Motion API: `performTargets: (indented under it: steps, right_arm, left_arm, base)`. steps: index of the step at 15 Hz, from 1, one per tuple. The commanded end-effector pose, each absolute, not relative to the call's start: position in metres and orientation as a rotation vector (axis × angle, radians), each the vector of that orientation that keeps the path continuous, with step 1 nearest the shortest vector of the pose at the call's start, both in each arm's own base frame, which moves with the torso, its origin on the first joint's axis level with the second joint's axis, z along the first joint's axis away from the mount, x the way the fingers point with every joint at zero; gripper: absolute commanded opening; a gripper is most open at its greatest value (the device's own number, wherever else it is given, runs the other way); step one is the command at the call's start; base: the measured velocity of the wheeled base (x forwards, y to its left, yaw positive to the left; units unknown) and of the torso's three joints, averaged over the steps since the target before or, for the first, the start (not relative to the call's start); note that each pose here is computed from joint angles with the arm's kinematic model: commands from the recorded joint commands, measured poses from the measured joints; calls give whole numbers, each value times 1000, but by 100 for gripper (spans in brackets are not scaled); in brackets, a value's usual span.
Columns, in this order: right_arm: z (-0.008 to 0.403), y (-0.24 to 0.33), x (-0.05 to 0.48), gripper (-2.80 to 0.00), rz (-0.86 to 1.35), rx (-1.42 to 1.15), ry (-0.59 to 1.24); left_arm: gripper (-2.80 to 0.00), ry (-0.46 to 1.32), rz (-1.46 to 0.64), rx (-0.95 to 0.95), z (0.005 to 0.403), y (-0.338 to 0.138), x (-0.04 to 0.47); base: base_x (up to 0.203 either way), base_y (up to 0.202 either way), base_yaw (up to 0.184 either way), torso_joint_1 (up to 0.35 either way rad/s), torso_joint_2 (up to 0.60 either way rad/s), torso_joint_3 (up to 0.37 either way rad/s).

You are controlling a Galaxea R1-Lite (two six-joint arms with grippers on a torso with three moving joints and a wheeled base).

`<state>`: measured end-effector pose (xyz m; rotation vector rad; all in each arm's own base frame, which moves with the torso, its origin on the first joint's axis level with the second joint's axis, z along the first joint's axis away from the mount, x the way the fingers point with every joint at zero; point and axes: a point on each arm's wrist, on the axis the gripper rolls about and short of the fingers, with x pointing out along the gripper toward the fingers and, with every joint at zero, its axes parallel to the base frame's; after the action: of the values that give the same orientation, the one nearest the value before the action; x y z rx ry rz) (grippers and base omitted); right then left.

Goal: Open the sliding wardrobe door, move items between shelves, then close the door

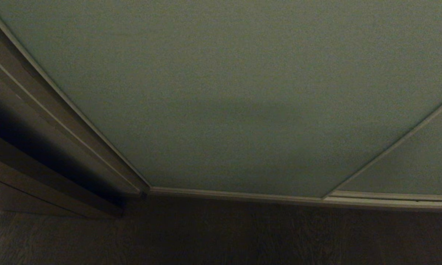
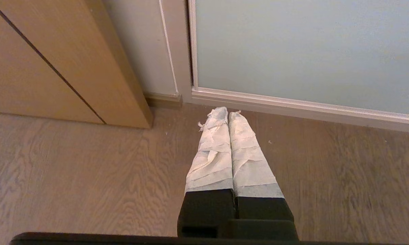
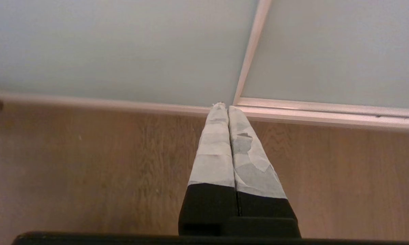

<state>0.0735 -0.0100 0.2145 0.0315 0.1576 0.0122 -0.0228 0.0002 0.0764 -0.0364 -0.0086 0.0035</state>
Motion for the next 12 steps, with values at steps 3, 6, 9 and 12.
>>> performTargets:
  steps: [3,6,9,12]
  right_arm:
    - [169,3,-1,-280,56,-30,-40]
    - [129,2,-28,-280,23,-65,-24]
    - [88,1,-32,-280,23,-80,37]
    - [75,1,-23,-280,26,-74,-1]
  left_arm:
    - [-280,-8,4,-37,76,0,-23]
    - [-280,-9,4,-37,76,0,-23]
    - [-280,-9,4,-37,76,0,-23]
    - [-280,-9,4,-37,76,0,-23]
  base:
    - [0,0,0,0,0,0]
    - [0,0,0,0,0,0]
    - [0,0,0,0,0,0]
    - [0,0,0,0,0,0]
